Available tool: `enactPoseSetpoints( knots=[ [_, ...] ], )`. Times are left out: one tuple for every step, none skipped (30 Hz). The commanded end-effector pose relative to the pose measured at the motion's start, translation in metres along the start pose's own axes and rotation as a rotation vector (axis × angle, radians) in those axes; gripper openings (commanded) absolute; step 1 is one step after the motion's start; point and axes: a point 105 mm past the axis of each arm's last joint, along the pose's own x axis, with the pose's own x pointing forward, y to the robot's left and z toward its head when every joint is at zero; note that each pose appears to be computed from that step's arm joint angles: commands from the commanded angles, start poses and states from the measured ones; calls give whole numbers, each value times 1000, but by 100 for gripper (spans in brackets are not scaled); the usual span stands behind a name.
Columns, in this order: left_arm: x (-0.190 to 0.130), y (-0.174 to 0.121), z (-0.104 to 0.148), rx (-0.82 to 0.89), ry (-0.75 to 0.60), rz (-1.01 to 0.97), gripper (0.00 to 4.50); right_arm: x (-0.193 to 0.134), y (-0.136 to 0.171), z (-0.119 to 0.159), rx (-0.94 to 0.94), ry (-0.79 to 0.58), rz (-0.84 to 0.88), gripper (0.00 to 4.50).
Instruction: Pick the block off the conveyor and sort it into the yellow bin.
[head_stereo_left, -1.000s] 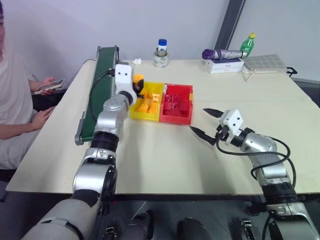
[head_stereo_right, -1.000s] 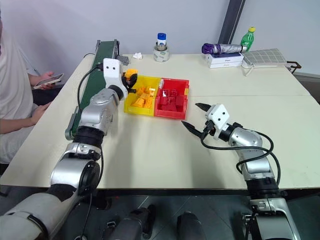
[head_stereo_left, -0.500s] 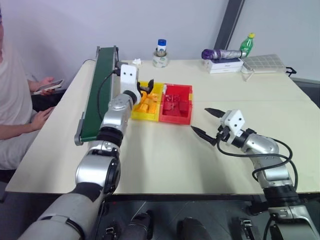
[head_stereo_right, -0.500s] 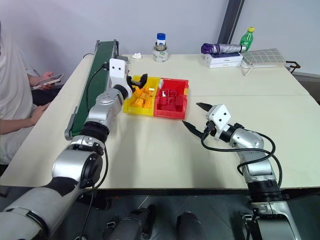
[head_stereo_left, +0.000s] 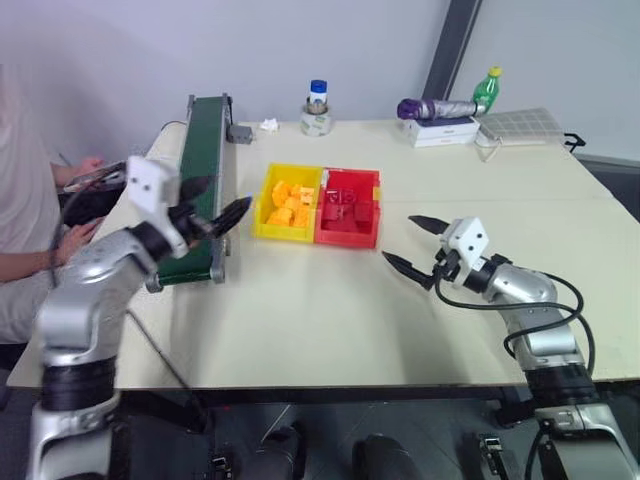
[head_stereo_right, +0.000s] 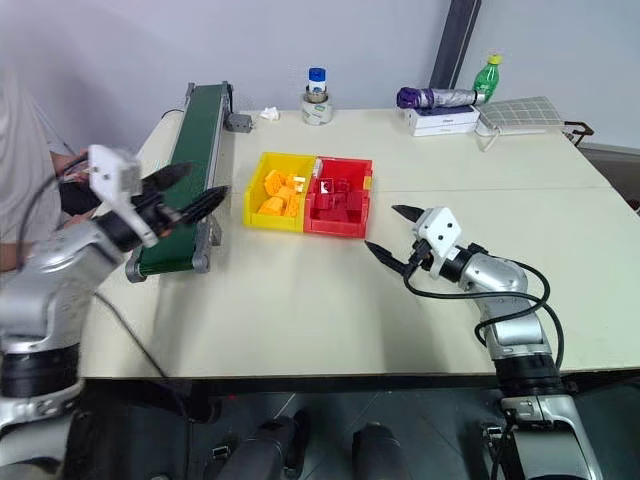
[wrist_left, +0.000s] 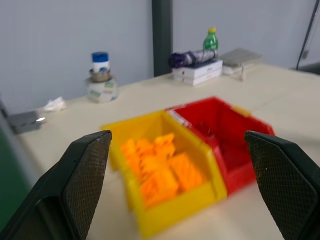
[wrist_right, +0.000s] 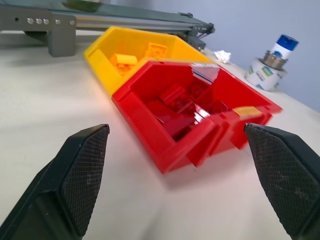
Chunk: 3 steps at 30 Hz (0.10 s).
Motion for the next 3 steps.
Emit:
enactPoseSetpoints(
  knots=[
    [-20, 14, 7, 29, -15, 43, 446, 2, -5, 12, -34, -46, 1, 450],
    [-29, 20, 2, 33, 5, 61, 446, 3, -5, 12, -35, -46, 4, 450],
    [-35, 26, -5, 58, 31, 79, 446, 3, -5, 13, -35, -48, 6, 450]
  ],
)
